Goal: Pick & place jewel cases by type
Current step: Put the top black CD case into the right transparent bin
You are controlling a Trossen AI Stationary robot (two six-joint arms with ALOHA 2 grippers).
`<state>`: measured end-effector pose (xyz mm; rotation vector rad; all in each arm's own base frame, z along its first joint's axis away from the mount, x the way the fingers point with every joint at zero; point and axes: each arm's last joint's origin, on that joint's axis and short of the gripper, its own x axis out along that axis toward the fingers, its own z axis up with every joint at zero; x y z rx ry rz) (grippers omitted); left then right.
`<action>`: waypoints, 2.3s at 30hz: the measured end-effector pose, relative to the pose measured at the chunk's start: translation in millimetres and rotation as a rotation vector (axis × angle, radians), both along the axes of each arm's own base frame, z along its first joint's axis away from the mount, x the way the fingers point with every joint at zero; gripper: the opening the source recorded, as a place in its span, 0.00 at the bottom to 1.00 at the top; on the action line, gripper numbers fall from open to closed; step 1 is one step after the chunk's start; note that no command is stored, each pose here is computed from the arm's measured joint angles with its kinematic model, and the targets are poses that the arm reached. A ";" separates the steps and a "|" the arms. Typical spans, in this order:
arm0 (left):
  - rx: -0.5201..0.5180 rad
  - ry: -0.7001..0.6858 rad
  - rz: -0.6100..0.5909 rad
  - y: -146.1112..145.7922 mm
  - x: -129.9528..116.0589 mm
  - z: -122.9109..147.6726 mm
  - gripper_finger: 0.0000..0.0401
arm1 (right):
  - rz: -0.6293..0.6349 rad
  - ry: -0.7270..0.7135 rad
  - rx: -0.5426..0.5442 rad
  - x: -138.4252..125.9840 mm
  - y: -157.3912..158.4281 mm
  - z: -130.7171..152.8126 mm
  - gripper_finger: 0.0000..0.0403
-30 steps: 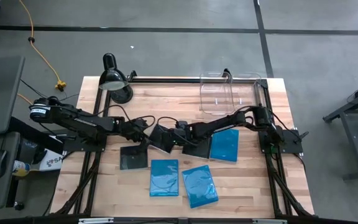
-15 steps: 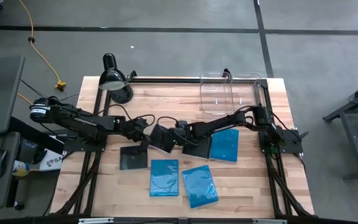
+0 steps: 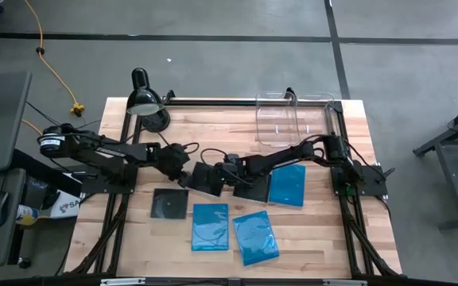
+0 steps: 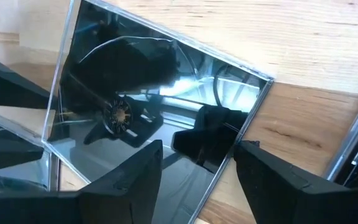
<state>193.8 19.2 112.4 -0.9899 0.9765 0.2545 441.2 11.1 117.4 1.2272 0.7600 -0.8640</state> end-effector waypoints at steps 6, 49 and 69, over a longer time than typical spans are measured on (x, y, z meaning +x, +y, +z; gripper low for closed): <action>-0.025 -0.023 -0.033 1.1 6.2 -7.1 0.59 | 0.004 -0.007 -0.004 0.7 -7.0 0.0 0.49; 0.054 -0.074 -0.075 5.7 9.5 -8.5 0.59 | 0.301 -0.084 0.067 -1.4 -11.6 32.9 0.50; 0.063 -0.082 -0.085 5.9 10.0 -8.2 0.59 | 0.309 -0.088 0.064 -1.6 -11.0 34.6 0.49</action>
